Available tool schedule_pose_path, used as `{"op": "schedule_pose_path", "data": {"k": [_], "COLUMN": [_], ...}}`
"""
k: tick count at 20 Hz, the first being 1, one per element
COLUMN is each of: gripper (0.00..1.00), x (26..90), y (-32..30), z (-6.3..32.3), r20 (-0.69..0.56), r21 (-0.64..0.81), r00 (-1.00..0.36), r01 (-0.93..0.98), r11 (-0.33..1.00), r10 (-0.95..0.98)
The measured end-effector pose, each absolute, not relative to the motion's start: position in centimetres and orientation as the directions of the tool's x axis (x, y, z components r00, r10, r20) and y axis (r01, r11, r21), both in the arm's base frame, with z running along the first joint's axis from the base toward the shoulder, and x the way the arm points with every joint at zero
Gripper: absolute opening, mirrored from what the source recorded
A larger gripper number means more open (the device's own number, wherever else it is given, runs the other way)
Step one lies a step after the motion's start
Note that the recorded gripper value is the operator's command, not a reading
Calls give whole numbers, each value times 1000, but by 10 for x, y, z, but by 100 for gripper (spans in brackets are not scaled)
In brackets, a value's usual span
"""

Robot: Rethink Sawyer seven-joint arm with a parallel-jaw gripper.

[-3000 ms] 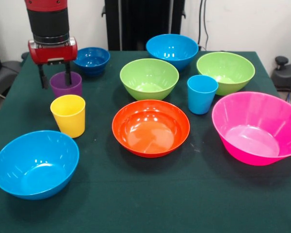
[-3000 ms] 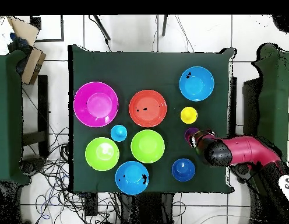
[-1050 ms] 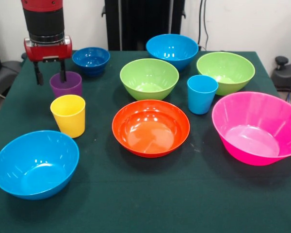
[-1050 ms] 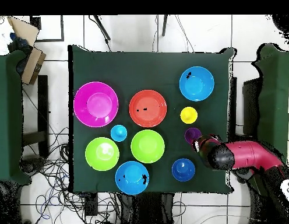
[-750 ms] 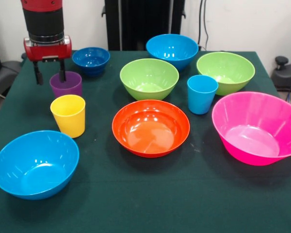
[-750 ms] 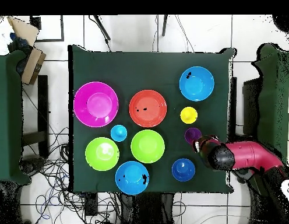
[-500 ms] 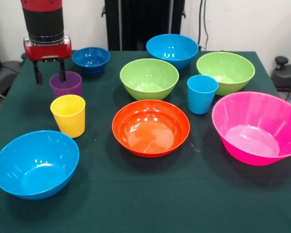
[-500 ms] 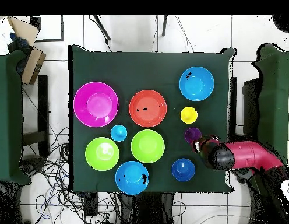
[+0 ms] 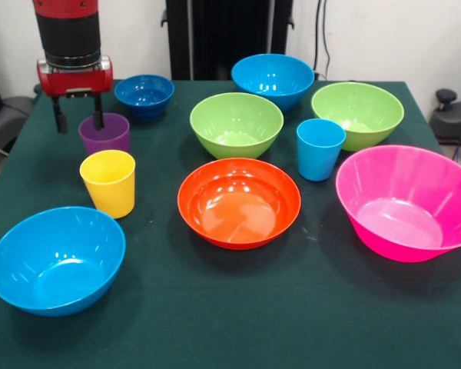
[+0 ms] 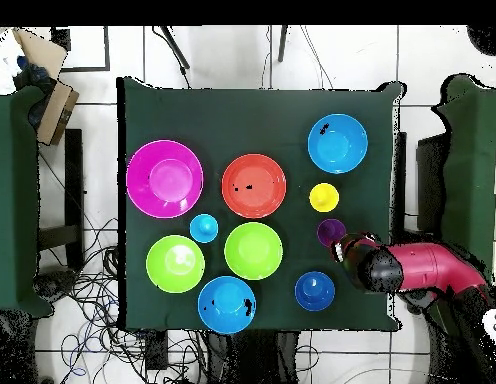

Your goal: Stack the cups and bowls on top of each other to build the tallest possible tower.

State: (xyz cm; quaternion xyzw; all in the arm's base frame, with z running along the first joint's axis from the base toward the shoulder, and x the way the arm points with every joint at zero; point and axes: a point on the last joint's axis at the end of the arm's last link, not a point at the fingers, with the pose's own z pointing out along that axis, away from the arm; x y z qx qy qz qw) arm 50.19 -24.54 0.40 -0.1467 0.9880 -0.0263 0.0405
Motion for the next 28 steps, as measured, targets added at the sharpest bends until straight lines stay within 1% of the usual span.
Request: {"op": "schedule_pose_path", "data": {"k": [20, 28], "gripper": [100, 100], "x": [505, 497], "y": [-239, -244], "z": [0, -2], "r20": [-111, -93], "r21": [-77, -83], "r00": [-946, -951], "r01": [-298, -289], "r11": [952, 954], "r10": [-305, -296]}}
